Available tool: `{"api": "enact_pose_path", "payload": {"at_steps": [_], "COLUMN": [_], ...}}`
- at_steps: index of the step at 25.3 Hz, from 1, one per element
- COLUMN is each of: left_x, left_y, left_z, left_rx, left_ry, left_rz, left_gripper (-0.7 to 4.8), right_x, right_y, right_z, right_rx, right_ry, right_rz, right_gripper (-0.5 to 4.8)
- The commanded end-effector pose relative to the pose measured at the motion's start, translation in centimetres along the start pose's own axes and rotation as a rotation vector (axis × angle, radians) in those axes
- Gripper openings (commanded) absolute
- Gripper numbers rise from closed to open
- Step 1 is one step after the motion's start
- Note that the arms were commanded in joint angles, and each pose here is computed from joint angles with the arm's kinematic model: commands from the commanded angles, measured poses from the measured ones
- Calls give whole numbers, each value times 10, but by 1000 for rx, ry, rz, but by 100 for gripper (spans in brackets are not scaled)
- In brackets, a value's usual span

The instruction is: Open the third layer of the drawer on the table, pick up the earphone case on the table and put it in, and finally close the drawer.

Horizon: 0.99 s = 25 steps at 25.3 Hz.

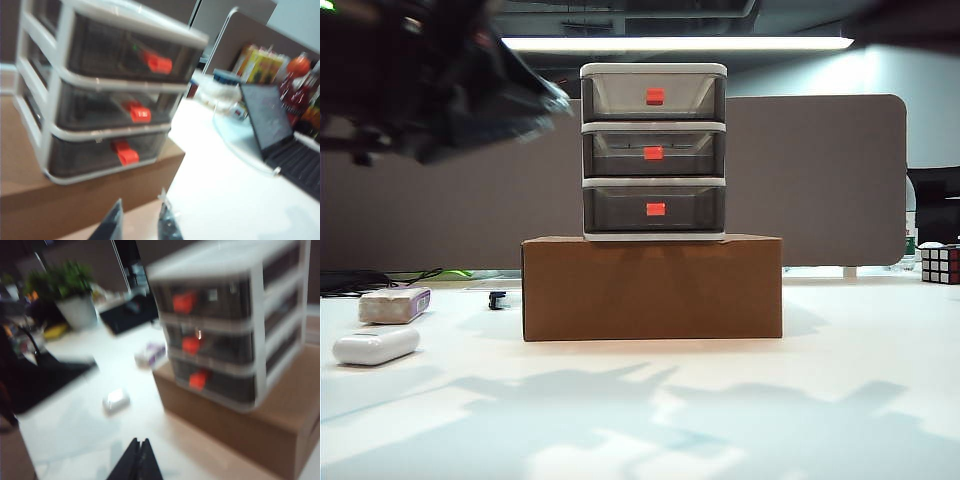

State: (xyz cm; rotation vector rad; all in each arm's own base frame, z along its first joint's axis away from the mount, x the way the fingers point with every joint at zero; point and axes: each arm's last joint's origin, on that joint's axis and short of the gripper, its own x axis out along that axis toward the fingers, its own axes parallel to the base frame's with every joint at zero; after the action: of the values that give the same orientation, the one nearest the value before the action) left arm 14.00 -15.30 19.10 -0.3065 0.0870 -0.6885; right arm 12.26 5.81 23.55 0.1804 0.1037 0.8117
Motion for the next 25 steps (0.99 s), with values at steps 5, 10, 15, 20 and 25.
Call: {"api": "enact_pose_path", "payload": {"at_steps": [5, 10, 15, 20, 25], "left_x": [45, 66, 90, 112, 120], "left_y": [-28, -47, -57, -61, -60], "left_z": [-23, -35, -43, -49, -54], "left_rx": [101, 154, 148, 149, 158], "left_ry": [82, 53, -6, -24, -40], "left_rz": [140, 280, 401, 457, 539], "left_gripper": [89, 89, 89, 89, 89], "right_x": [17, 35, 63, 90, 109], "right_y": [-9, -17, -27, -37, -43], "right_z": [1, 10, 37, 62, 83], "right_rx": [44, 41, -30, -119, -146], "right_ry": [82, 131, 179, 192, 171], "right_rz": [-40, -55, -76, -84, -81], "right_gripper": [-6, -6, -6, -6, -6]}}
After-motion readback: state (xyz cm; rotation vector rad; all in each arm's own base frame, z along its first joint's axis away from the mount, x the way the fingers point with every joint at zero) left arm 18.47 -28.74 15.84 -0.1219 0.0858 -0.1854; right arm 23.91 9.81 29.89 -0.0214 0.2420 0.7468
